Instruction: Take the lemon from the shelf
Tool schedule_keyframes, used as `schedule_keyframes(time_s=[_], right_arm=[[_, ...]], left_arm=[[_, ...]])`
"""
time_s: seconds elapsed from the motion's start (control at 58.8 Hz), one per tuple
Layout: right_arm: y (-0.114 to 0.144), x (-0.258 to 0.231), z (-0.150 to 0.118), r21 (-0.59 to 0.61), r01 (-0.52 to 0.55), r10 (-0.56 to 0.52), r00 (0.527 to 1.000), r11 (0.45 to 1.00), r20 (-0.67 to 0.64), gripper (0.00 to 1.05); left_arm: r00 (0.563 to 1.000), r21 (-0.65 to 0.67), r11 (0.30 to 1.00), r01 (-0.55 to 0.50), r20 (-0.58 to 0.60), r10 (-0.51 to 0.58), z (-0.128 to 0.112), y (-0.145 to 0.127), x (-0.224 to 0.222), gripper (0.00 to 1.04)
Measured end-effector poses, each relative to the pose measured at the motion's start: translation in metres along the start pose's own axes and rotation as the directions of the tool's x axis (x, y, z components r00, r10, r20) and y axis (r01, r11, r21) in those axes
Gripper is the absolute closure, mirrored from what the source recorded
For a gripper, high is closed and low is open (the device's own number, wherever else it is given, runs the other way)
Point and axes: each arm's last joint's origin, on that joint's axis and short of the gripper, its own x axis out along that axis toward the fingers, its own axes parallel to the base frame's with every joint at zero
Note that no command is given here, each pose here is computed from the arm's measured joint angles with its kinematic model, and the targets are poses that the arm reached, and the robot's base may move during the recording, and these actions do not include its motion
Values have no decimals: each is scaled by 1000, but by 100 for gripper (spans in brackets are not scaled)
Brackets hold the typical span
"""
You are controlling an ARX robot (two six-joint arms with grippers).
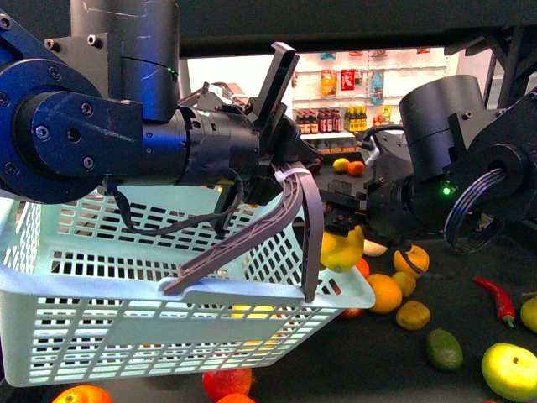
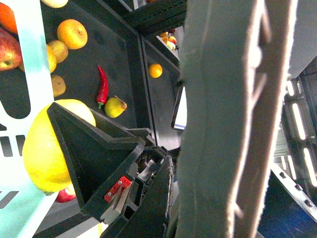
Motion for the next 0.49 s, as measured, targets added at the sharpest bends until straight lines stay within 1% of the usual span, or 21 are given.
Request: schedule_keyframes(time_s=[0.051, 0.187, 0.323, 0.357, 0.408, 0.476, 0.493], right_arm=[[3, 0, -2, -1, -13, 13, 1000, 1000, 4, 47], [5, 1, -4, 10, -26, 26, 1000, 1000, 14, 28], [0, -1, -4, 20, -19, 19, 1000, 1000, 25, 8], [-2, -2, -5, 22, -7, 7, 1000, 1000, 27, 6], [-6, -5, -5, 18, 23, -23, 999, 1000, 41, 7], [-13, -15, -1, -8, 84, -83, 993, 996, 89, 7], [-15, -20, 1, -18, 114, -112, 988, 993, 111, 7]], left_arm=[[1000, 0, 1000, 0, 0, 0, 0, 0, 0, 98], [1000, 0, 1000, 0, 1, 0, 0, 0, 0, 98], [1000, -1, 1000, 1, -1, -1, 0, 0, 0, 98], [1000, -2, 1000, 0, 0, 0, 0, 0, 0, 98], [1000, -1, 1000, 0, 0, 0, 0, 0, 0, 98], [1000, 0, 1000, 0, 0, 0, 0, 0, 0, 98], [1000, 0, 1000, 0, 0, 0, 0, 0, 0, 98]])
